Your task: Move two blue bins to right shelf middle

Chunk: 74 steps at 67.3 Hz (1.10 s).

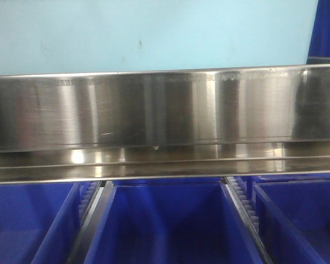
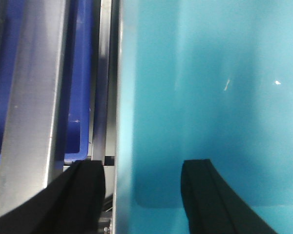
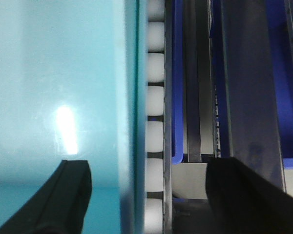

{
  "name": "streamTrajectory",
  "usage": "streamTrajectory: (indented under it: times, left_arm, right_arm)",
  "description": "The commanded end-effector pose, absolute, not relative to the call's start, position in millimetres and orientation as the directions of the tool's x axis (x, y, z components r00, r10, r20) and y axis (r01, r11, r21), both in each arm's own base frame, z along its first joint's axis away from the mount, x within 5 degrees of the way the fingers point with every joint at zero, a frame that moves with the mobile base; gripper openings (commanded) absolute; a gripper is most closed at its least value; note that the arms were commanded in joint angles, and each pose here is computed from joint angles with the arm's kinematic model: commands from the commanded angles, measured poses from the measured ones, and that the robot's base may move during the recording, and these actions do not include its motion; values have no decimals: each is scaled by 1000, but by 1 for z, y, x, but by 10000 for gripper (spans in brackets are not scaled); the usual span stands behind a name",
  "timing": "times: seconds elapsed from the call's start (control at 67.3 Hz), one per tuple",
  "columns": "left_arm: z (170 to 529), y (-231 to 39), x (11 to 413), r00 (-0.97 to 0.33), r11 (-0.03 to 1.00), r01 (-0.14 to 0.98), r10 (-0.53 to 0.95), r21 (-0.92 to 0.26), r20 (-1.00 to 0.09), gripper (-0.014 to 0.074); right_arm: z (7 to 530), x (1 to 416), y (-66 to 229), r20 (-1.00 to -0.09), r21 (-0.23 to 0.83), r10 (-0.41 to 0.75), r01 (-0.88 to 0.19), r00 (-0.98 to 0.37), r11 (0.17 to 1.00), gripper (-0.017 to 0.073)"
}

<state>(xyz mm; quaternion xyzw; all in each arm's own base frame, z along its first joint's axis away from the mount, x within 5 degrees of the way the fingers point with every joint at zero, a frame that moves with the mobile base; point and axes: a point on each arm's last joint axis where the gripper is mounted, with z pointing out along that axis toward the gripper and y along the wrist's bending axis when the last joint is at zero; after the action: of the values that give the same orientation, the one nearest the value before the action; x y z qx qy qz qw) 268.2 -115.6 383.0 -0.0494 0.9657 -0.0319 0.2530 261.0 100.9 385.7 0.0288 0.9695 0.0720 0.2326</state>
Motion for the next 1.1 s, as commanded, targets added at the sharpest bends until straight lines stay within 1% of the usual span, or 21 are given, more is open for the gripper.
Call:
streamTrajectory:
  times: [0.0, 0.178, 0.297, 0.535, 0.669, 0.981, 1.085]
  left_arm:
    - [385, -110, 268, -867, 992, -77, -116, -99, -485, 277]
    - [385, -94, 273, -875, 984, -105, -159, -143, -456, 277]
    - [384, -98, 271, -883, 984, -81, -145, -159, -447, 277]
    - [384, -110, 267, -886, 989, -34, -96, -144, -454, 277]
    - [385, -108, 268, -880, 992, -36, -88, -118, -467, 277]
    - [384, -108, 268, -881, 992, -36, -87, -117, -466, 277]
    - [379, -107, 267, -889, 993, -38, -84, -108, -451, 277]
  right_arm:
    - [387, 261, 99, -457, 149, 84, 16, -886, 989, 380]
    - [387, 261, 99, -457, 149, 84, 16, -886, 989, 380]
    - [387, 261, 99, -457, 149, 84, 16, -886, 989, 380]
    - [384, 263, 100, -450, 146, 82, 18, -889, 989, 380]
    - [381, 265, 101, -440, 147, 82, 19, -894, 989, 380]
    - [381, 266, 102, -438, 146, 82, 19, -895, 989, 380]
    - [381, 266, 102, -437, 148, 82, 19, -896, 989, 370]
